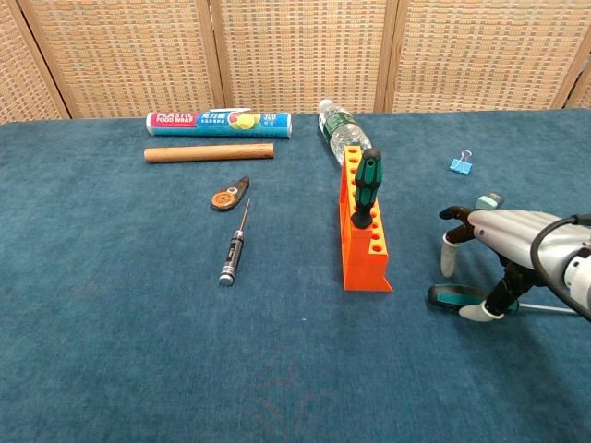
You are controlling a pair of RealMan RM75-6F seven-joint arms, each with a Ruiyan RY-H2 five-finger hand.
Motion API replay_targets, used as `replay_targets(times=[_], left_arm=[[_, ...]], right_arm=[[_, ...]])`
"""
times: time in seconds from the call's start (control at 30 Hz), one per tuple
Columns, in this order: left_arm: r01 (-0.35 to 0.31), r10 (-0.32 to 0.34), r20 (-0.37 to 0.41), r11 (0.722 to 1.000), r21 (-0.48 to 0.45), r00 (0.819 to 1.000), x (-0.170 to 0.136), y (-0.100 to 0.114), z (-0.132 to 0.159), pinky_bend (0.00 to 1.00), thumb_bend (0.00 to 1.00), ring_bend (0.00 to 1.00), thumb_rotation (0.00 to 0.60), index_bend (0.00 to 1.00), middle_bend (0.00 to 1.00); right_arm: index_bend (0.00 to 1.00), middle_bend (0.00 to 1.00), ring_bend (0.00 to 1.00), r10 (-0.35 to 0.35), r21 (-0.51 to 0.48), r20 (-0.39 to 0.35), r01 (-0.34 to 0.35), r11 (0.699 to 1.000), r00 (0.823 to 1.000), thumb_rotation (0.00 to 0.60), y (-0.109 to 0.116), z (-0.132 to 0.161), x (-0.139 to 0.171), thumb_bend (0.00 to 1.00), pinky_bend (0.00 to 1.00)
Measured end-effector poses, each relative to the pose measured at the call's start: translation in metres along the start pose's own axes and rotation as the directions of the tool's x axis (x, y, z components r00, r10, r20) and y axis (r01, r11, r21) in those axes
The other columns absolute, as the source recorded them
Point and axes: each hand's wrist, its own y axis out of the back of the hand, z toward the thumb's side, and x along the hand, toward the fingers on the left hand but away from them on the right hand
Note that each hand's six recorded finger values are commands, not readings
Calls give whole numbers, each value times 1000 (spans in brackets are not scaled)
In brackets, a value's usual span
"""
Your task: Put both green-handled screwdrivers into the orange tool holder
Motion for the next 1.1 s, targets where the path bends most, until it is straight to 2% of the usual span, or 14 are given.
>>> replay_targets(times=[0.37,0.63,0.87,1.1], left_arm=[[3,-3,-4,1000,2,1000,1,0,-1,0,0,0,600,0,0],[8,-8,-6,1000,6,1000,2,-2,-1,0,0,0,600,0,0],[13,-13,-5,1000,11,1000,2,-4,0,0,0,0,600,0,0],[20,-20,-1,1000,15,1000,2,-6,2,0,0,0,600,0,0]], right_arm=[[438,0,0,28,13,22,-28,1000,999,600,-7,1,-5,238,0],[535,0,0,43,-9,38,-42,999,998,600,-10,-2,-9,294,0],[604,0,0,9,-51,17,-8,999,1000,600,-2,0,-7,309,0],[628,37,0,-71,-164,-19,66,984,997,600,20,5,-1,336,15]])
